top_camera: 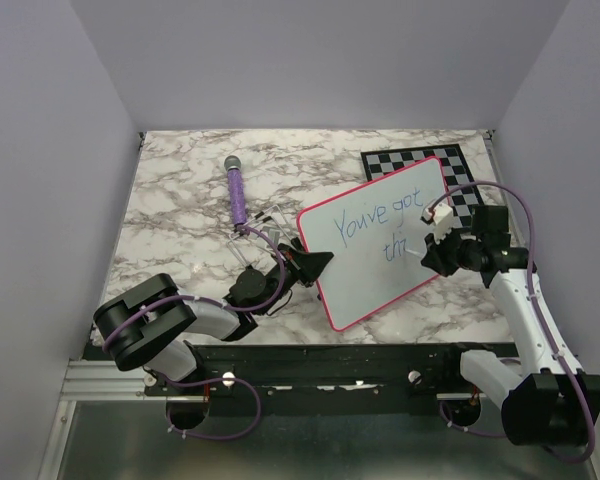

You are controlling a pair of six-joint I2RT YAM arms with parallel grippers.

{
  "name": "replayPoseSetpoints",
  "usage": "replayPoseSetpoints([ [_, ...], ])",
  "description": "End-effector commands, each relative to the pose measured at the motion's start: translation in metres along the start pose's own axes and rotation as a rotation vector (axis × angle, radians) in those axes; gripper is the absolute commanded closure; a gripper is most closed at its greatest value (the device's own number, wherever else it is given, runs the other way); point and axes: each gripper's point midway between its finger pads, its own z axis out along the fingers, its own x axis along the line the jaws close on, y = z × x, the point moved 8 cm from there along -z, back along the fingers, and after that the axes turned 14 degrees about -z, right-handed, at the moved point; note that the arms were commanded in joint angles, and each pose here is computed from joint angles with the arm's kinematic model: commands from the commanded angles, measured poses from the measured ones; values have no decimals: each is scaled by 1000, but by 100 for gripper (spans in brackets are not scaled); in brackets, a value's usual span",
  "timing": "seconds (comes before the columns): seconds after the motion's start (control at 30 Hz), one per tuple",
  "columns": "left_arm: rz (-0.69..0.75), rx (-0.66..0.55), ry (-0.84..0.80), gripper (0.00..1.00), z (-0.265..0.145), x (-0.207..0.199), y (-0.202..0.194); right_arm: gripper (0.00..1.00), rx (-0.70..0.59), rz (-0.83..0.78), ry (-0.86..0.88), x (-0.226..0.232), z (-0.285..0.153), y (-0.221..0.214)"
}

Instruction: Write a sentence on the whiteboard

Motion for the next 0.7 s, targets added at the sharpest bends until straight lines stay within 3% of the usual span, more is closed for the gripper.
replayPoseSetpoints([
  [0.0, 69, 60, -48, 100, -5, -1, -8, 99, 28, 9, 60, 13, 2, -11],
  [0.37, 68, 62, -51, 100, -5, -2, -8, 100, 63, 11, 30, 13, 0, -16],
  [0.67, 68, 62, -51, 100, -6, -2, -8, 99, -3, 19, -97, -12, -9, 8],
])
